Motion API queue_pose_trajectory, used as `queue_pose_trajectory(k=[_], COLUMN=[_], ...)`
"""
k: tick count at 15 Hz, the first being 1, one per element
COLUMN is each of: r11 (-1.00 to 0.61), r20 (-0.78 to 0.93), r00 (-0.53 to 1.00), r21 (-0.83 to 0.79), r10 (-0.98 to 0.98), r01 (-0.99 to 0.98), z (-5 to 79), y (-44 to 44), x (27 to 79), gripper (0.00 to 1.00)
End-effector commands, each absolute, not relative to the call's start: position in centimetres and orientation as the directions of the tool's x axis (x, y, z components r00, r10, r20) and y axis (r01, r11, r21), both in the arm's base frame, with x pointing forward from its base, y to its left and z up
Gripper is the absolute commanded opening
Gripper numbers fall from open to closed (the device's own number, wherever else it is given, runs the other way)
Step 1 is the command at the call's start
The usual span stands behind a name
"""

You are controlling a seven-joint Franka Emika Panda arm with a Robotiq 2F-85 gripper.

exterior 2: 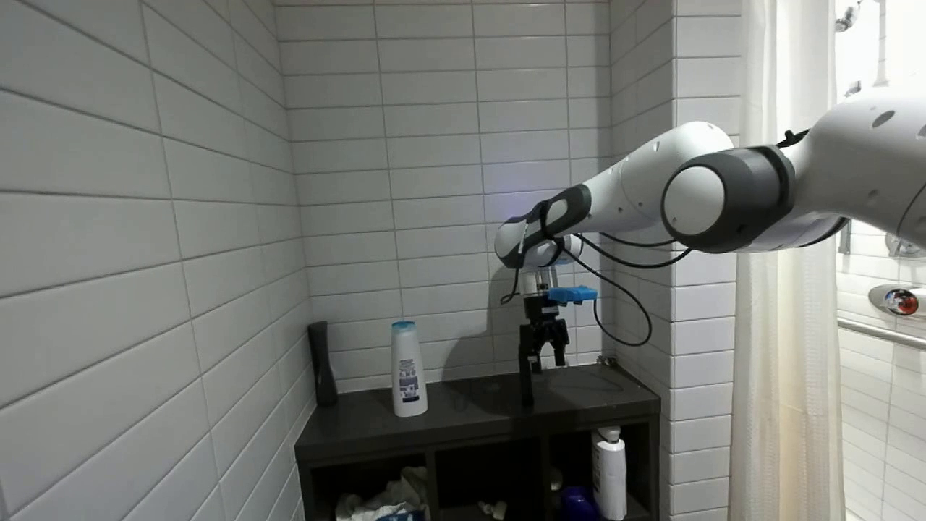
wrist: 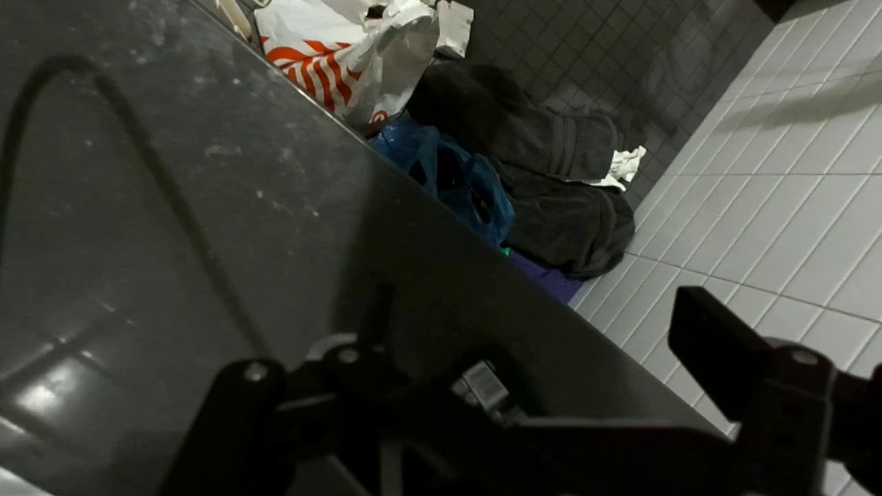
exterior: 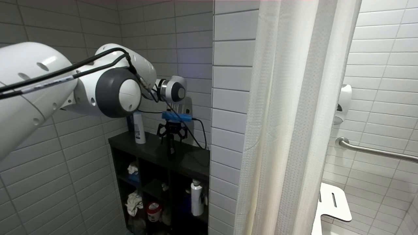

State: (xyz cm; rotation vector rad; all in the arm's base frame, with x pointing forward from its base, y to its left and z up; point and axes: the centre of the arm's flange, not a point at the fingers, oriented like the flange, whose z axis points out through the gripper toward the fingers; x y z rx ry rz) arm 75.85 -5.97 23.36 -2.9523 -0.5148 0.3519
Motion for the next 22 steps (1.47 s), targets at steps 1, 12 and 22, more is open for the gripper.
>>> queue_pose_trajectory(k=[1, 12, 22], r11=[-0.944, -0.942, -0.930], r20=[-0.246, -0.228, -0.165], r00=[0.912, 0.915, 0.915], r21=[-0.137, -0.121, -0.076], r10=[0.327, 0.333, 0.367], r01=[0.302, 0.313, 0.359], z=[22.3, 21.8, 24.8], y=[-7.9, -7.7, -3.7], x=[76.4, 75.1, 76.7], gripper=[1.00, 1.00, 1.00])
